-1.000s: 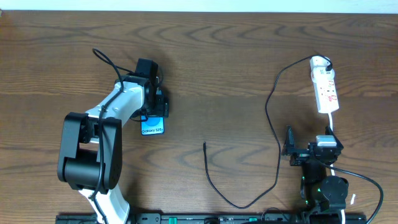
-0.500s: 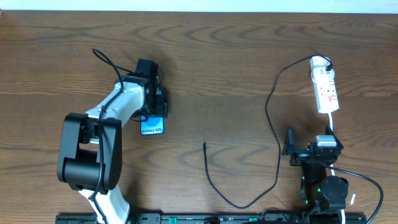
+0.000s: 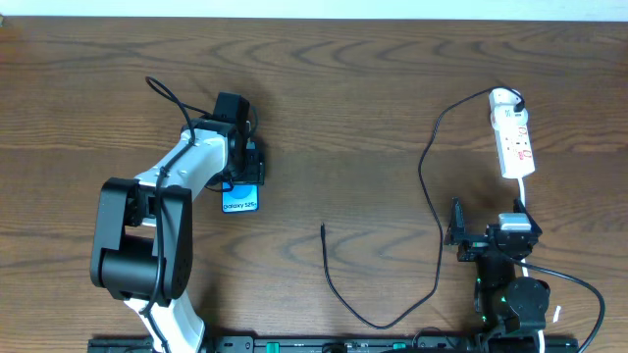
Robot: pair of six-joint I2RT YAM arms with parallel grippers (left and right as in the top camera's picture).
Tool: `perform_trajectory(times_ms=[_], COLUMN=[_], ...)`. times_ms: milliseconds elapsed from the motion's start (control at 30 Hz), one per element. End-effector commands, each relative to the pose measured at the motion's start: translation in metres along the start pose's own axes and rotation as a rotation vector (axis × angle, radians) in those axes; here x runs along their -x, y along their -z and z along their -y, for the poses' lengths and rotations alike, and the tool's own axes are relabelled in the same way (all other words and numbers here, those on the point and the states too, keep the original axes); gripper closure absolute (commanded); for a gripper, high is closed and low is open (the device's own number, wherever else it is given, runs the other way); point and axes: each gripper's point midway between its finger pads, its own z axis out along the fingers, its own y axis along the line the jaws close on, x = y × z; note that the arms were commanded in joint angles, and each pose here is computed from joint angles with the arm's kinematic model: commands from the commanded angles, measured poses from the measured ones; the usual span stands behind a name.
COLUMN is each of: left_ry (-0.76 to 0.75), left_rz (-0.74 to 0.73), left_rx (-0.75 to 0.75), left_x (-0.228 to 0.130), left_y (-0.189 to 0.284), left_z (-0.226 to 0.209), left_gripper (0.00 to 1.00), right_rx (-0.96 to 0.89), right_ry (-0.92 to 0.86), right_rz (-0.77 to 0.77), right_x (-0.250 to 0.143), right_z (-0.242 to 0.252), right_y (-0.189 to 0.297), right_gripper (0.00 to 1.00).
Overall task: Plug charger to phone and switch on socket
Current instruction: 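Lift the phone with the left gripper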
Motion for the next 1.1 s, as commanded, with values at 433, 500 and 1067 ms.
perform_trajectory(times_ms=[433,500,1067], left_ry=[-0.012,-0.011,-0.008], left_rz=[-0.058,-0.038,0.095], left_rx=[0.040,0.036,0.013], left_x=[-0.018,-0.013,0.009], left_y=[-0.014,-0.008,0.034], left_z=[-0.008,-0.007,-0.004], left_gripper=[0.93,0.93,0.93], right_rx=[0.005,0.005,0.005], right_ry=[-0.009,-0.009,-0.009], right_rz=[0.000,0.001,0.001], right_x=[-0.001,0.000,0.000], right_z=[-0.002,-0.002,-0.002], right_y=[0.000,0.000,0.000], right_gripper=[0.01,0.01,0.01])
